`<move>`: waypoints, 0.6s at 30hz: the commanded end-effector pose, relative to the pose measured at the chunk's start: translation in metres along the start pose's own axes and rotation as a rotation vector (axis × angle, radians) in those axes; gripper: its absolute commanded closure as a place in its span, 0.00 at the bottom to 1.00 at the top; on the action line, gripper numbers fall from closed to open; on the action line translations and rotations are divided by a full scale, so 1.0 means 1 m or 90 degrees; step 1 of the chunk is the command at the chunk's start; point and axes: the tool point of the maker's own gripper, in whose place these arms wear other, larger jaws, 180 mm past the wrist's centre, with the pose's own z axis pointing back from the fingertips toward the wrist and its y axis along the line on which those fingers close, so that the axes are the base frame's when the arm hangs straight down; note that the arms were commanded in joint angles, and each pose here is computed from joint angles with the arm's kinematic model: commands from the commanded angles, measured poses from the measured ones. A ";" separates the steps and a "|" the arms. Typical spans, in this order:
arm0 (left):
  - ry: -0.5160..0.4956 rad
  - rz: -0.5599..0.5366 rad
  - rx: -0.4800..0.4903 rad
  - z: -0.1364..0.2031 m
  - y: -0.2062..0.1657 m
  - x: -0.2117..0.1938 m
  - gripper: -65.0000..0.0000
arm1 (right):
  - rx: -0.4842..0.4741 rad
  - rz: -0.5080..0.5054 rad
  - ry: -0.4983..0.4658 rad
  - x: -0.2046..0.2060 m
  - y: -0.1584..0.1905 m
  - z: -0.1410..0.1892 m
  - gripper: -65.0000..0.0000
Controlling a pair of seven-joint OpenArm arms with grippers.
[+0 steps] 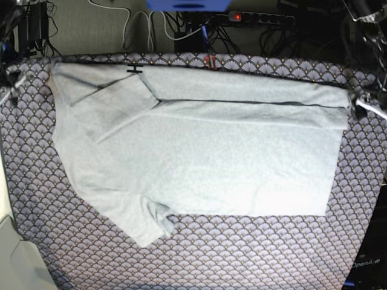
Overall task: Fold the T-shirt properly
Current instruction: 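Release the edge and move both grippers down to the shirt's middle sides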
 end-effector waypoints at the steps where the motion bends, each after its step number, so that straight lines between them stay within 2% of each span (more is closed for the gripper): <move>1: -0.052 -0.009 -0.001 0.003 0.000 0.033 0.11 | -0.014 0.016 -0.044 0.027 -0.011 0.001 0.58; 6: -0.143 0.015 -0.040 -0.004 -0.031 0.104 0.11 | 0.015 0.065 -0.138 0.103 0.006 -0.011 0.58; 9: -0.151 0.010 -0.083 -0.020 -0.062 0.125 0.11 | 0.050 0.080 -0.164 0.135 0.022 -0.026 0.58; 12: -0.141 0.009 -0.113 -0.039 -0.087 0.146 0.11 | 0.087 0.089 -0.139 0.151 0.037 -0.058 0.58; 16: -0.128 0.008 -0.108 -0.066 -0.103 0.164 0.11 | 0.135 0.085 -0.086 0.167 0.054 -0.104 0.58; 18: -0.133 0.003 -0.104 -0.081 -0.112 0.165 0.11 | 0.167 0.064 -0.089 0.179 0.064 -0.121 0.58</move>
